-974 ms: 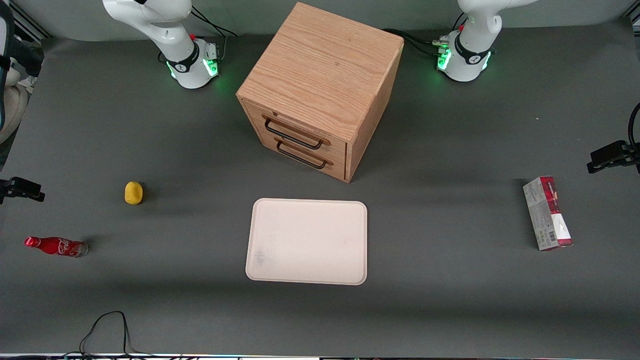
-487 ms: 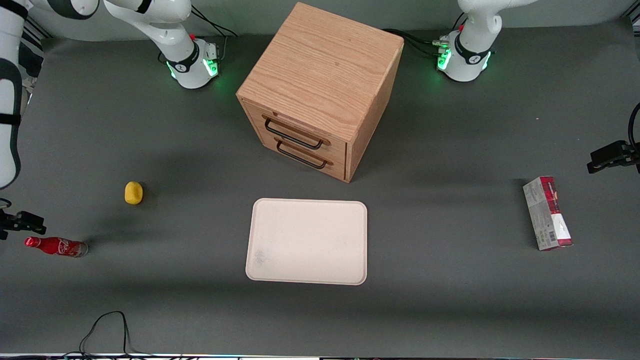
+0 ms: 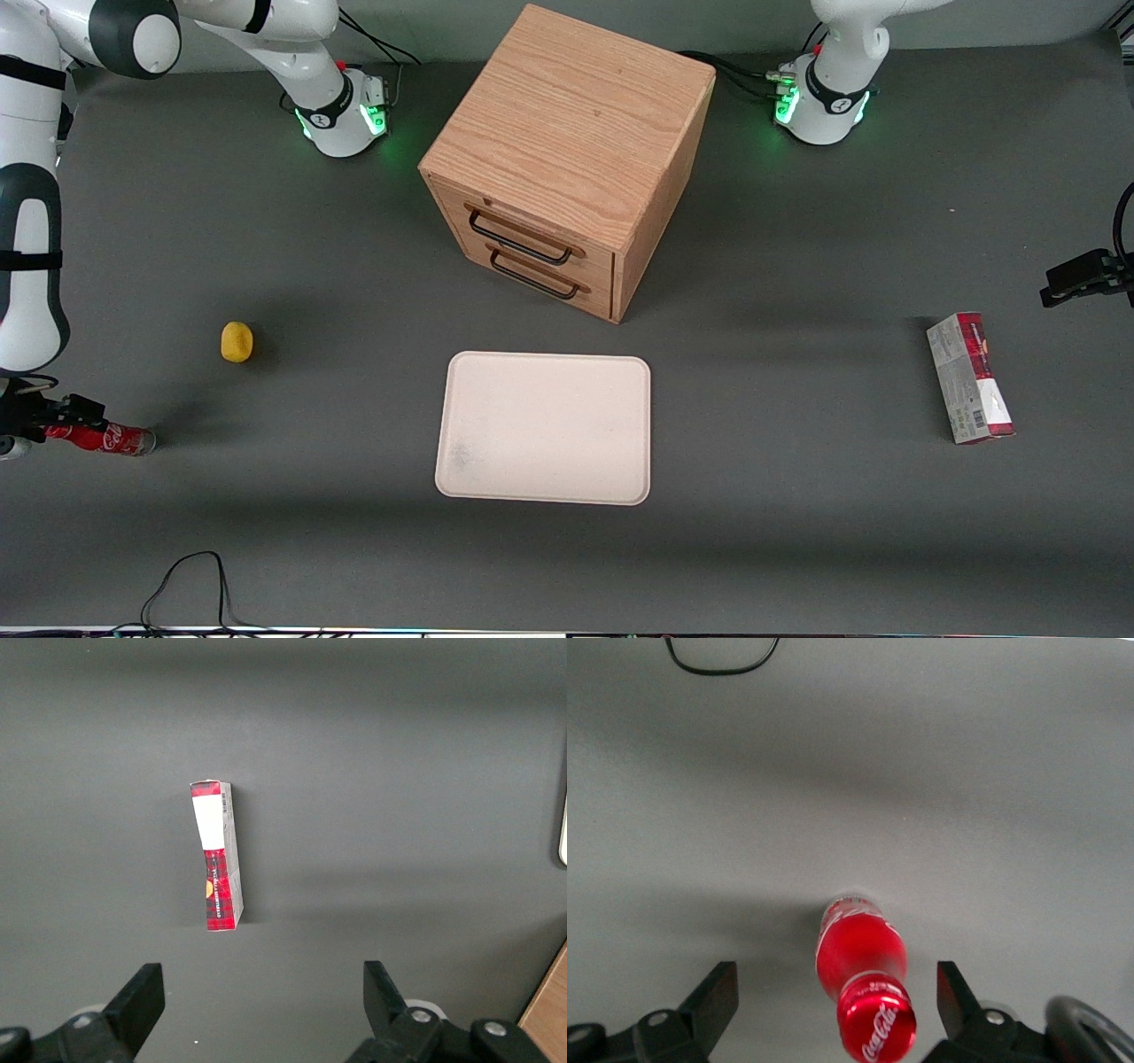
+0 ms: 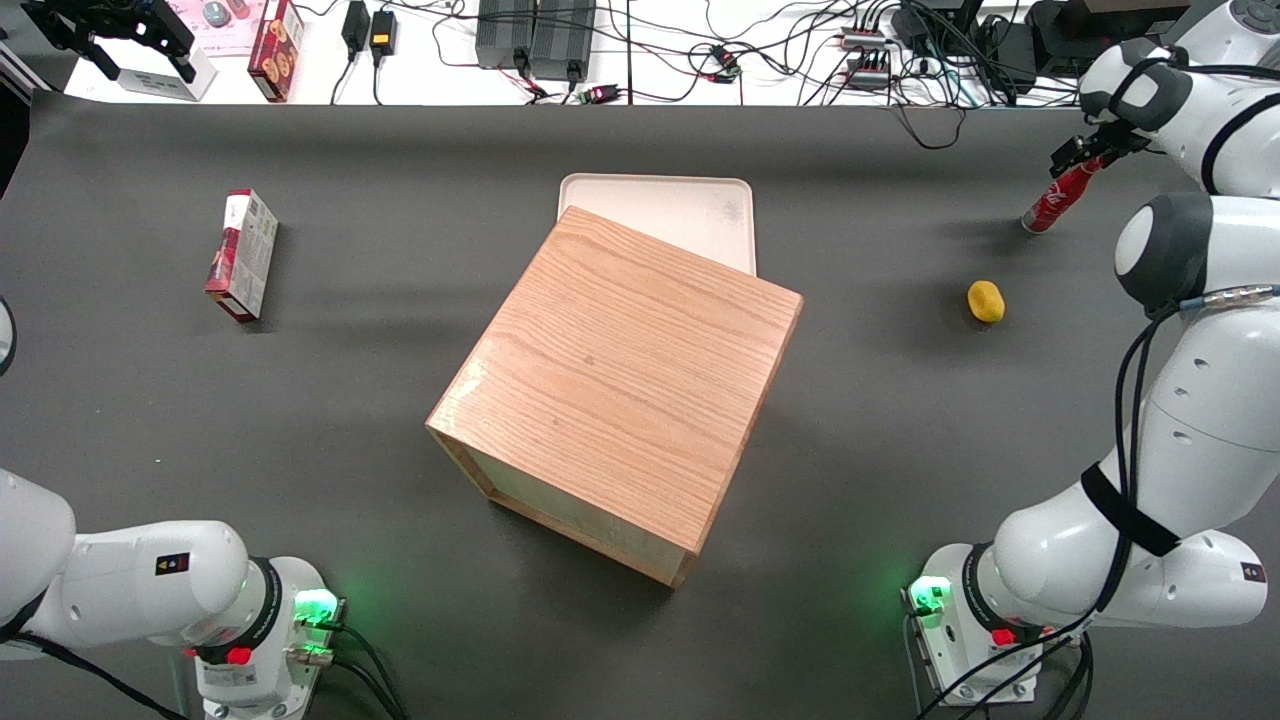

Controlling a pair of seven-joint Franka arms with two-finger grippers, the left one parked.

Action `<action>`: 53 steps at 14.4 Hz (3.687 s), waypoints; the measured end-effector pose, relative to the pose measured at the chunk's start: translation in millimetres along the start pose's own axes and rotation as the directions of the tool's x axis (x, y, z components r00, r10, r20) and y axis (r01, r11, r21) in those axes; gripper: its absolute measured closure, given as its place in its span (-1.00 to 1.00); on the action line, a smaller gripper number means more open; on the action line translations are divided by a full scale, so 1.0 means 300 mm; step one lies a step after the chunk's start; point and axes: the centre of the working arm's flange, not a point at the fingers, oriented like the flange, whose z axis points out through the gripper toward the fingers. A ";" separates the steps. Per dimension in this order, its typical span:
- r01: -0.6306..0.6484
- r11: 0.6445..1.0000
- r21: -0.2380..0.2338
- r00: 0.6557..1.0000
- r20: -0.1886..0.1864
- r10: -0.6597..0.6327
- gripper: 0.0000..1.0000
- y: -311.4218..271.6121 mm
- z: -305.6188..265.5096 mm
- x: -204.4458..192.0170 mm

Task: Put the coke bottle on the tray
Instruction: 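Close the right gripper around the bottle's body and lift it, then carry the bottle with the right gripper over the cream tray's edge and lower it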

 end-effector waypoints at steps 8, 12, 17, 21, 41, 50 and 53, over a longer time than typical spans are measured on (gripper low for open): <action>0.011 1.000 -0.012 1.000 -0.005 -0.011 0.28 0.026 0.005 -0.009; 0.012 1.000 -0.014 1.000 -0.008 -0.012 0.29 0.028 0.001 -0.005; -0.052 0.999 0.003 0.999 0.016 0.052 0.29 -0.062 -0.102 0.079; -0.125 0.992 0.034 0.991 0.060 0.123 0.29 -0.246 -0.425 0.214; -0.256 0.957 0.137 0.967 0.036 0.253 0.29 -1.747 -0.612 0.511; -0.196 0.977 0.082 0.981 0.005 0.196 0.29 -1.909 -0.131 0.510; -0.185 0.980 0.075 0.983 -0.001 0.186 0.29 -1.915 -0.110 0.505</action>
